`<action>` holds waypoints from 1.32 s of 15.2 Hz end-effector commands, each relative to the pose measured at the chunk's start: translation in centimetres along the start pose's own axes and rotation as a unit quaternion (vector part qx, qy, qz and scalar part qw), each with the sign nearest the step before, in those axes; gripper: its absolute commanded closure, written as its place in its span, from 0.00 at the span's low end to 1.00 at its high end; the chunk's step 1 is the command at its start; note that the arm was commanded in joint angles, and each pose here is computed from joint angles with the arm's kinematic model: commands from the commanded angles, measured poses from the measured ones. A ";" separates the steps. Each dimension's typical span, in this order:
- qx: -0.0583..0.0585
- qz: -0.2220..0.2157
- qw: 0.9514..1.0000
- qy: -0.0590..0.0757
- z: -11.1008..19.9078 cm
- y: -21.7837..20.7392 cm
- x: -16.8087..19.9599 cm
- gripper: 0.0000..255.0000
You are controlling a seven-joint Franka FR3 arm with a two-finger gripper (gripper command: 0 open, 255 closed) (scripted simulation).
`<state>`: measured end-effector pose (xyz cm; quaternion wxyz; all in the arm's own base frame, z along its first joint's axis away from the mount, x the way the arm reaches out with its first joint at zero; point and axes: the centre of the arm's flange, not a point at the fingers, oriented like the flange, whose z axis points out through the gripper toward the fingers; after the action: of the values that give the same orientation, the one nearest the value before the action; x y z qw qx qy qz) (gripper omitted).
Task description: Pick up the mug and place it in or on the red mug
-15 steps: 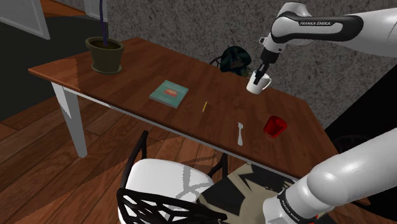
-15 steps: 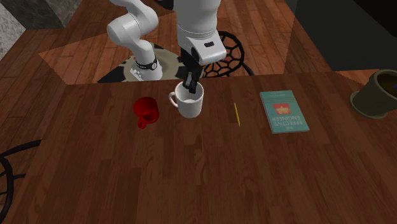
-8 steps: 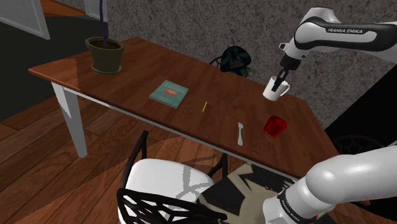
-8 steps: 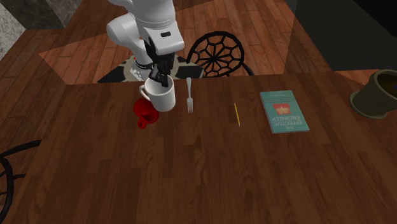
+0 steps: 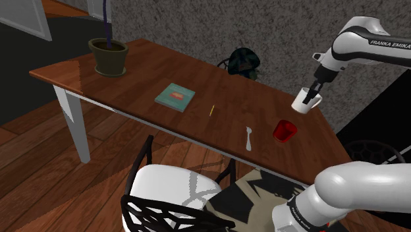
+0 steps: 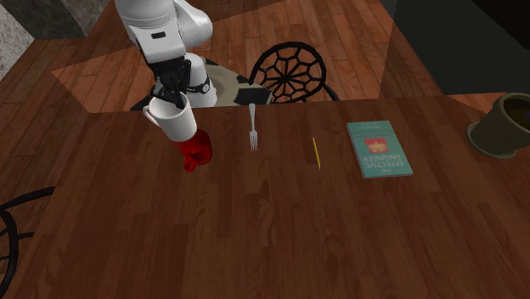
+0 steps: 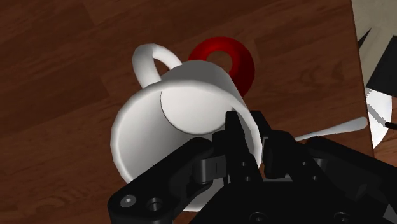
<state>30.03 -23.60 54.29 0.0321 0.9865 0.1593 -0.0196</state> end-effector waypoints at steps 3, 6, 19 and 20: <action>0.000 -0.001 1.000 0.000 1.1 -0.1 -2.4 1.00; 0.000 -0.001 1.000 0.000 2.7 -0.2 -2.4 1.00; 0.000 -0.001 1.000 0.000 9.4 -0.6 -2.0 1.00; 0.000 -0.001 1.000 0.000 9.4 -0.6 -2.0 1.00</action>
<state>27.60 -24.34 45.22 0.0320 0.9864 0.1599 -0.0197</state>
